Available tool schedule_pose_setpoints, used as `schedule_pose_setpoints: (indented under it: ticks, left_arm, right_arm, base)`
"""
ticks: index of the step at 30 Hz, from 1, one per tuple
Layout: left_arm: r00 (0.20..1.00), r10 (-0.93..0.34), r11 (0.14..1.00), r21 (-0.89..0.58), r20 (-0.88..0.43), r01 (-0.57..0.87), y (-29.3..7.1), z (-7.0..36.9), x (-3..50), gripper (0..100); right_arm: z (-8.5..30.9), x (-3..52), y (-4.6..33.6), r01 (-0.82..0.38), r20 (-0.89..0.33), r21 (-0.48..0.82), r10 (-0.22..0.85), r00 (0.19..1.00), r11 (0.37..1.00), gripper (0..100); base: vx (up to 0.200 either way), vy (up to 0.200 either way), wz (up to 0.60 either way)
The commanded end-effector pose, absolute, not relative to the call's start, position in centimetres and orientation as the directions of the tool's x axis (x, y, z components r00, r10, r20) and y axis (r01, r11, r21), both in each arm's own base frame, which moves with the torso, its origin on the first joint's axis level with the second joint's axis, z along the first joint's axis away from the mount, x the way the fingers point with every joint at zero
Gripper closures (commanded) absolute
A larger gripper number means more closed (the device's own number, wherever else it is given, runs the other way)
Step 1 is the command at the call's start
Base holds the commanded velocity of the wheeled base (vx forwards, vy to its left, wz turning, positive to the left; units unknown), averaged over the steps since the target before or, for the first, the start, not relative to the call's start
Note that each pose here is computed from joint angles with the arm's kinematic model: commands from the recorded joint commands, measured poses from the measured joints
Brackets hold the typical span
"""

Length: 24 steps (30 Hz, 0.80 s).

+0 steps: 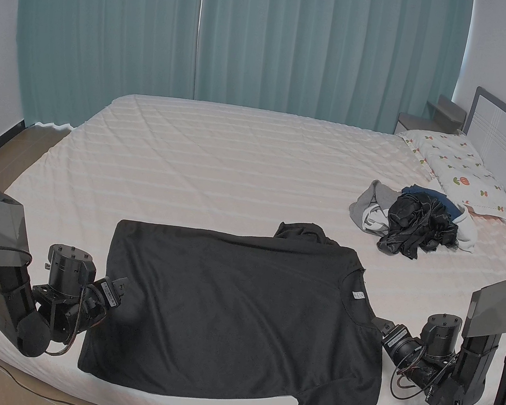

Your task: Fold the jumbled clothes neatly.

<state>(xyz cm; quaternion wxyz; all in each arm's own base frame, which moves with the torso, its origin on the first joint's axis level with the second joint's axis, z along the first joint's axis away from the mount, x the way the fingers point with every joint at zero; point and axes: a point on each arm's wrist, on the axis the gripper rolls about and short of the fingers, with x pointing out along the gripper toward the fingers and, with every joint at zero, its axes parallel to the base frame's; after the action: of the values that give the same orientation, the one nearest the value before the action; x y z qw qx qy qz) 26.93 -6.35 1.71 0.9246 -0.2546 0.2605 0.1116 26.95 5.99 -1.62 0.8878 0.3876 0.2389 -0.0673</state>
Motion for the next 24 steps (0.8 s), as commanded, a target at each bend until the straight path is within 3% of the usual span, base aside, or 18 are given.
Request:
schedule_pose_setpoints:
  ticks: [1, 4, 14, 24]
  left_arm:
    - [0.810, 0.079, 0.851, -0.385, -0.581, -0.358, -5.8, 0.7, 26.1, 0]
    - [0.799, 0.070, 0.855, -0.377, -0.597, -0.357, -5.7, 0.5, 25.7, 0]
    - [0.693, -0.076, 0.891, -0.361, -0.717, -0.275, -4.9, -0.7, 22.3, 0]
    - [0.580, -0.142, 0.939, -0.295, -0.802, -0.177, -4.8, -2.2, 19.8, 0]
  right_arm:
    - [-2.0, 26.6, 5.8, 0.320, -0.492, 0.652, 0.062, 0.868, 0.687, 0]
    - [-2.3, 26.6, 5.8, 0.330, -0.504, 0.645, 0.060, 0.862, 0.689, 0]
    - [-3.1, 26.4, 6.1, 0.339, -0.529, 0.632, 0.068, 0.846, 0.697, 0]
    - [-3.1, 26.4, 6.1, 0.334, -0.531, 0.633, 0.077, 0.844, 0.699, 0]
  base:
    - [-0.200, 0.000, 0.00]
    - [-0.200, 0.200, 0.00]
    - [0.000, 0.000, 0.00]
    - [0.000, 0.000, 0.00]
